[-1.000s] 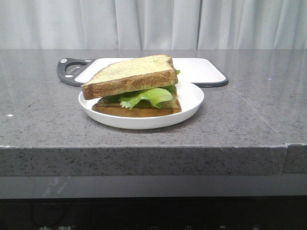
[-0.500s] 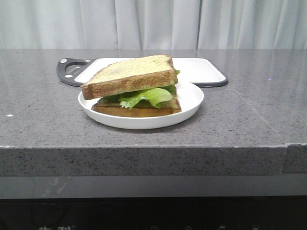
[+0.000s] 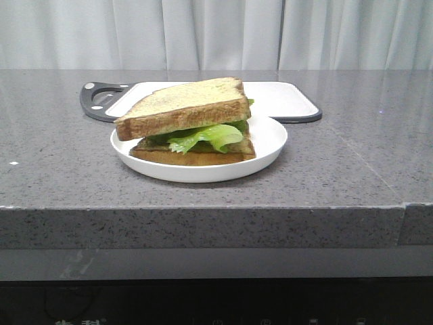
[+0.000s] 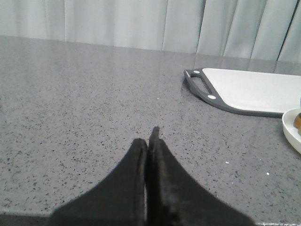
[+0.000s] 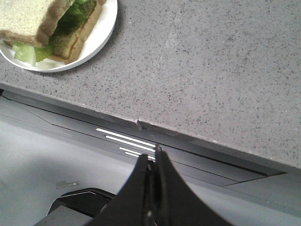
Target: Left arm grabs bread, right arm adds lettuce
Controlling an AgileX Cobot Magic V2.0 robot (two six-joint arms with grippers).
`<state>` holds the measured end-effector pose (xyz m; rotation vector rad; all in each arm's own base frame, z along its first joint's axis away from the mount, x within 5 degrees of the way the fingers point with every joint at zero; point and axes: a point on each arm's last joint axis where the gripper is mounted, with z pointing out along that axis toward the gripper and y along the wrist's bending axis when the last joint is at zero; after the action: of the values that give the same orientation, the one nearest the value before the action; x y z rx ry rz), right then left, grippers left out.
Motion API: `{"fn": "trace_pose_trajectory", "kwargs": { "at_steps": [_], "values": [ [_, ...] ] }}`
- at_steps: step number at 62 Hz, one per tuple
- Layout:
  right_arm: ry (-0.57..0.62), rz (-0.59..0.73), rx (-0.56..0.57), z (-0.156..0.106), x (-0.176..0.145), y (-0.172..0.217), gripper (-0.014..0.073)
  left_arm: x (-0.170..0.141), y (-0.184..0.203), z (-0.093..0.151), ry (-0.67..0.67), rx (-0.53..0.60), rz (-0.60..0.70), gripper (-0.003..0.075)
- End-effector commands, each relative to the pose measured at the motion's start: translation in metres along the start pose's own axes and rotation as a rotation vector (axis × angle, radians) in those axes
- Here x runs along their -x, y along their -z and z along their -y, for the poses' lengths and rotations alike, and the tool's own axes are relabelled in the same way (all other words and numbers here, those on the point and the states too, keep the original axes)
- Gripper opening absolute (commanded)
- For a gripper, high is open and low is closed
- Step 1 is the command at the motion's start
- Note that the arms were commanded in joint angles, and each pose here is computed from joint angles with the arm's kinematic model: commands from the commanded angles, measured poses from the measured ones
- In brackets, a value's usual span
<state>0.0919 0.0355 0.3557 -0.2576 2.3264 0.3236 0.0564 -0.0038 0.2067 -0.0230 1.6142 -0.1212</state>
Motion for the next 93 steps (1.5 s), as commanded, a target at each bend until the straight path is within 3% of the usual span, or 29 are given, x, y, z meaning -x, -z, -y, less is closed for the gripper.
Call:
{"fn": "trace_pose_trajectory", "kwargs": {
  "at_steps": [1, 93],
  "values": [
    [0.003, 0.085, 0.005, -0.0013, 0.0103, 0.0056, -0.0117, 0.0127, 0.0025, 0.0005, 0.015, -0.007, 0.153, -0.0020],
    [0.014, 0.093, -0.006, -0.0004, 0.0111, 0.0057, -0.0117, 0.0066, 0.0026, -0.0009, -0.014, 0.009, 0.168, -0.0020]
  ]
}}
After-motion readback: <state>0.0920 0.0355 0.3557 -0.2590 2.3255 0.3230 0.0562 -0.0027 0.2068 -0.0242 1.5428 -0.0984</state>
